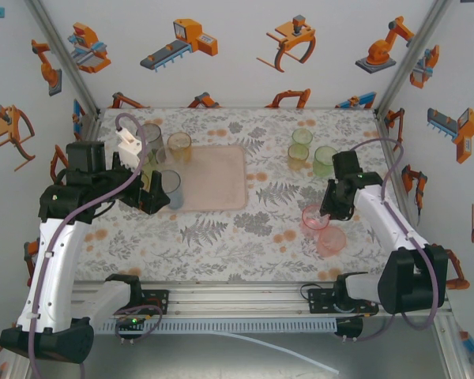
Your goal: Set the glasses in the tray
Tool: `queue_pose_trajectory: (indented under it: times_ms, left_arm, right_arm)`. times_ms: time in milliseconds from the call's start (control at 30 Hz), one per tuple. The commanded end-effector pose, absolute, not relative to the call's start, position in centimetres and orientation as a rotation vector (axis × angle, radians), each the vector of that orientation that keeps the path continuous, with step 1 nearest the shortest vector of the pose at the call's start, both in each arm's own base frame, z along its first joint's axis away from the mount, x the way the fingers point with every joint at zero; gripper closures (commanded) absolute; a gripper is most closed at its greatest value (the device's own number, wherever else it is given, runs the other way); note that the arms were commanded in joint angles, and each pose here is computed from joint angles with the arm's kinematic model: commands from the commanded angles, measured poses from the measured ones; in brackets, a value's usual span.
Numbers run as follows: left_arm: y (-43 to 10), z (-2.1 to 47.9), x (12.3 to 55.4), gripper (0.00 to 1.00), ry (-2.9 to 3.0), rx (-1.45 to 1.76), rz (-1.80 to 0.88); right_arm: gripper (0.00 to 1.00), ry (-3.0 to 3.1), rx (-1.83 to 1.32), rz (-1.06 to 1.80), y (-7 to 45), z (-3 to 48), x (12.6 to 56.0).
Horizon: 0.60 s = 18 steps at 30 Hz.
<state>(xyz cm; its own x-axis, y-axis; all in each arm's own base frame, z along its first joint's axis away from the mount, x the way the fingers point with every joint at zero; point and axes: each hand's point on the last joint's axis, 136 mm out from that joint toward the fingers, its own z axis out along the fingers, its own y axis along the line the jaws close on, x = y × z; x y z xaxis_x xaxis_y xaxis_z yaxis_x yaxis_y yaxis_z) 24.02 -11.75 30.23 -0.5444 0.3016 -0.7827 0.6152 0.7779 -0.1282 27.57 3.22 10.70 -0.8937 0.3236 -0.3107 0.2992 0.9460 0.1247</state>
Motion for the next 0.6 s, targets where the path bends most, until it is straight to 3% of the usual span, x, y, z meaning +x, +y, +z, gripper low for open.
queue_pose_trajectory:
  times_ms: [0, 567]
  left_arm:
    - [-12.06, 30.54, 24.07, 0.03, 2.155, 0.679, -0.520]
    - [-12.06, 30.64, 23.93, 0.03, 2.150, 0.680, -0.521]
  right_arm:
    - [0.70, 2.754, 0.449, 0.116, 3.17, 10.40, 27.93]
    - [0.81, 2.727, 0.434, 0.171, 3.84, 10.17, 28.66]
